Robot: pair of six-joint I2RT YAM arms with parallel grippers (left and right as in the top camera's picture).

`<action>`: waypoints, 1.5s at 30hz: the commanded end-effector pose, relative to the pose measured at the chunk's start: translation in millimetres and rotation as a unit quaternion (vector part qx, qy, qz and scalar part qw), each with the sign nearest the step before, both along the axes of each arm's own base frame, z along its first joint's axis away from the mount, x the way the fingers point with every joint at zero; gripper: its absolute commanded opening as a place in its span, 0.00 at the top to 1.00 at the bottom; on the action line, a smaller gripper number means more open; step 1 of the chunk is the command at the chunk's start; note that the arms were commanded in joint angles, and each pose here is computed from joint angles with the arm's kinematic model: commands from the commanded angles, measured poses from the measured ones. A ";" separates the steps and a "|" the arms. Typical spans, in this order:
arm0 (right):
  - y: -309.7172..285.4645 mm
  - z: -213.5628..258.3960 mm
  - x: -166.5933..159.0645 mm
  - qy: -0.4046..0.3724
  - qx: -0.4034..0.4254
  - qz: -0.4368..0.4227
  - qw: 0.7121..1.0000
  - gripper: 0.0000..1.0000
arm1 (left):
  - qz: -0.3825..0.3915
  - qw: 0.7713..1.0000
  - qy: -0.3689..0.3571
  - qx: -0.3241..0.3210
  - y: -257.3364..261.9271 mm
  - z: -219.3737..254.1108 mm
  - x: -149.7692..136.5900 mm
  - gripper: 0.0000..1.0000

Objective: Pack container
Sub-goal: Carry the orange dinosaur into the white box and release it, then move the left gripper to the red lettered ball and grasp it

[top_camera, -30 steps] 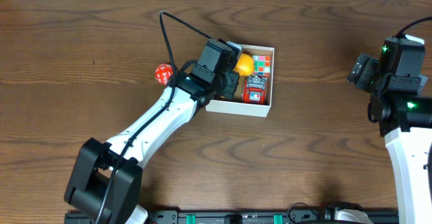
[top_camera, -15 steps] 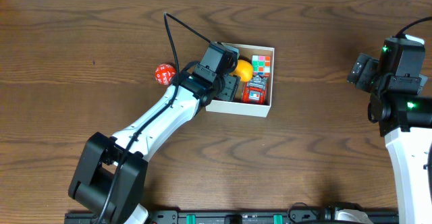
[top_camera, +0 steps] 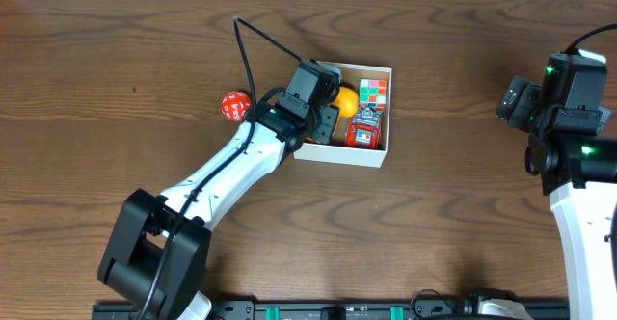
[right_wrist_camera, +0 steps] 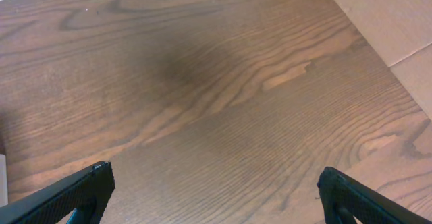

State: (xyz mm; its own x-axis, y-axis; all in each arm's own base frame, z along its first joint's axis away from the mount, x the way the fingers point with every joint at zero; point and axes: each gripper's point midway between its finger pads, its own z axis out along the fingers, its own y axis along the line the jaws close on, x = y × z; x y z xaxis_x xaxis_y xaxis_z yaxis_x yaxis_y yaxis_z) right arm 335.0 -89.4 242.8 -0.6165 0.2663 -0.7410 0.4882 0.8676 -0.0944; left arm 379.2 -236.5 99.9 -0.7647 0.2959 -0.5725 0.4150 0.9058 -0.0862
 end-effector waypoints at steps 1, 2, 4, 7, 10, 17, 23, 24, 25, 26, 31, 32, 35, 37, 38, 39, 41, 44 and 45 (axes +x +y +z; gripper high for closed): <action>-2.7 1.3 -0.8 -0.004 0.002 -0.010 1.000 0.01 | 0.004 1.000 -0.012 0.002 0.4 6.7 5.2 0.75; -2.7 1.3 -0.8 -0.004 0.002 -0.010 1.000 0.01 | 0.004 1.000 -0.012 0.002 0.4 6.8 5.2 0.81; -2.7 1.3 -0.8 -0.004 0.002 -0.010 1.000 0.01 | 0.004 1.000 -0.013 0.001 0.2 7.0 5.6 0.94; -2.6 1.3 -0.8 -0.004 0.003 -0.010 1.000 0.01 | 0.005 1.000 -0.019 -0.003 -0.8 10.7 7.6 0.94; -2.7 1.2 -0.9 -0.004 0.002 -0.010 1.000 0.01 | 0.008 1.000 -0.021 -0.006 -1.0 12.8 8.2 0.94; -2.7 1.2 -0.9 -0.004 0.002 -0.010 1.000 0.01 | 0.026 0.999 -0.029 -0.007 4.5 18.5 11.9 0.94; -2.7 1.2 -0.9 -0.004 0.002 -0.010 1.000 0.01 | 0.075 0.991 -0.110 -0.021 33.5 83.5 29.4 0.94; -2.7 1.3 -0.8 -0.004 0.002 -0.010 1.000 0.01 | 0.086 0.989 -0.122 -0.023 42.0 94.9 29.7 0.94; -2.7 1.2 -0.9 -0.004 0.002 -0.010 1.000 0.01 | 0.099 0.986 -0.130 -0.018 52.1 102.8 30.0 0.94; -2.7 1.2 -0.9 -0.004 0.002 -0.010 1.000 0.01 | 0.122 0.983 -0.138 -0.010 65.0 109.4 30.4 0.94; -2.7 1.3 -0.8 -0.004 0.002 -0.010 1.000 0.01 | 0.215 0.968 -0.125 0.034 134.5 112.2 28.3 0.88; -2.7 1.3 -0.8 -0.004 0.002 -0.010 1.000 0.01 | 0.224 0.967 -0.117 0.041 144.3 108.7 27.8 0.83; -2.7 1.2 -0.9 -0.004 0.002 -0.010 1.000 0.01 | 0.254 0.961 -0.093 0.058 173.1 96.0 28.5 0.47; -2.7 1.3 -0.8 -0.004 0.002 -0.010 1.000 0.01 | 0.267 0.958 -0.082 0.060 185.6 88.3 32.0 0.17; -2.7 1.3 -0.8 -0.004 0.002 -0.010 1.000 0.01 | 0.273 0.957 -0.077 0.060 190.7 83.9 34.1 0.12; -2.7 1.3 -0.8 -0.004 0.002 -0.010 1.000 0.01 | 0.276 0.957 -0.072 0.058 194.4 80.0 36.0 0.10; -2.7 1.2 -0.9 -0.004 0.002 -0.010 1.000 0.01 | 0.282 0.956 -0.059 0.055 201.0 69.8 40.0 0.10; -2.7 1.2 -0.9 -0.004 0.002 -0.010 1.000 0.01 | 0.282 0.958 -0.037 0.042 205.1 51.8 46.9 0.10; -2.7 1.2 -0.9 -0.004 0.002 -0.010 1.000 0.01 | 0.281 0.959 -0.030 0.037 205.0 45.5 49.0 0.10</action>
State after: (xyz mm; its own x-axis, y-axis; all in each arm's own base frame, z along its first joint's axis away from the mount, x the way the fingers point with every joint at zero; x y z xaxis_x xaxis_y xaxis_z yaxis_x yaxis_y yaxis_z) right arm 335.0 -89.4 242.8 -0.6165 0.2663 -0.7410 0.4882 0.8676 -0.0944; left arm 423.0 -31.3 160.5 -0.7596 -0.0910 -0.6440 -0.1467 0.9886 0.0334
